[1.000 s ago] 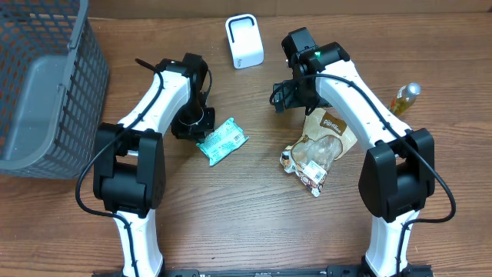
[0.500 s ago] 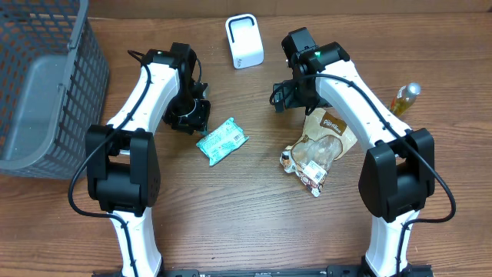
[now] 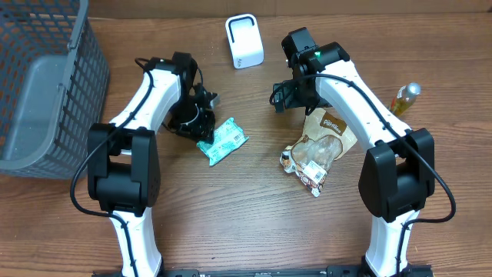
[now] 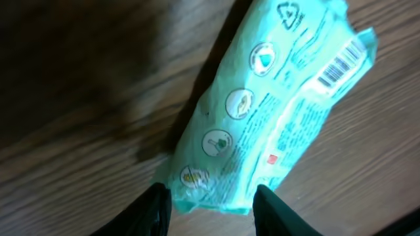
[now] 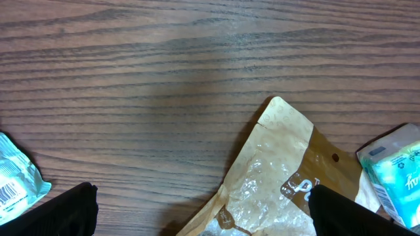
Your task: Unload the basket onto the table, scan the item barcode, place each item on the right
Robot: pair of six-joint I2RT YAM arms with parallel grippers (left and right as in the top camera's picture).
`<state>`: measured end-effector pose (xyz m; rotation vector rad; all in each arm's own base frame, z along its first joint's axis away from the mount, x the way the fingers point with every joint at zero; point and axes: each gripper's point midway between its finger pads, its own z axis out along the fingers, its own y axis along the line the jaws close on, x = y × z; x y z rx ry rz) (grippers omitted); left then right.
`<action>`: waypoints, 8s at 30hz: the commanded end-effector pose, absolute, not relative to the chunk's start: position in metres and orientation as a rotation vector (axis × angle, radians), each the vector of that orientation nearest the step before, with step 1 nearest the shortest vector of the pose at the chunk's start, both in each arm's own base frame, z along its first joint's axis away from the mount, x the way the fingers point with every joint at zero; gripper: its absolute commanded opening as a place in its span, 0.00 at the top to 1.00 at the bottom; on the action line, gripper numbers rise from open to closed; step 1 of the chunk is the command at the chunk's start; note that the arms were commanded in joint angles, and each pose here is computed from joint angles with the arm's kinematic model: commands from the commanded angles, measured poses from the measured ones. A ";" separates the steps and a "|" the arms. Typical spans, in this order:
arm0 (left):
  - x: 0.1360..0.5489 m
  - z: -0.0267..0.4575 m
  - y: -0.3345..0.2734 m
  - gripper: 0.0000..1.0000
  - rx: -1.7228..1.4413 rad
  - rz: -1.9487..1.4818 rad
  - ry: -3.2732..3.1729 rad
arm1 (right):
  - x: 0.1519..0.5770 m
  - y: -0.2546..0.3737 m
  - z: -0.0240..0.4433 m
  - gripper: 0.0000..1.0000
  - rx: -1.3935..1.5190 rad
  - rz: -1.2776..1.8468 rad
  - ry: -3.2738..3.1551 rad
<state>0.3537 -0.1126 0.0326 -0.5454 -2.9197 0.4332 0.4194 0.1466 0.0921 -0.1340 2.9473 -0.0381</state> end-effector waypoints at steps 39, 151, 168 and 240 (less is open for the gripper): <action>0.330 -0.006 -0.126 0.96 -0.424 0.576 -2.870 | 0.424 0.147 0.098 0.00 -0.131 -0.039 2.926; 0.604 0.132 -0.156 0.96 -1.108 -1.809 -3.260 | 0.424 0.147 0.098 0.00 -0.131 -0.039 2.926; 0.615 0.201 -0.151 0.96 -0.758 -1.819 -3.624 | 0.424 0.147 0.098 0.00 -0.131 -0.039 2.926; 0.434 0.086 -0.131 0.01 0.017 0.044 -3.137 | 0.424 0.147 0.098 0.00 -0.131 -0.039 2.926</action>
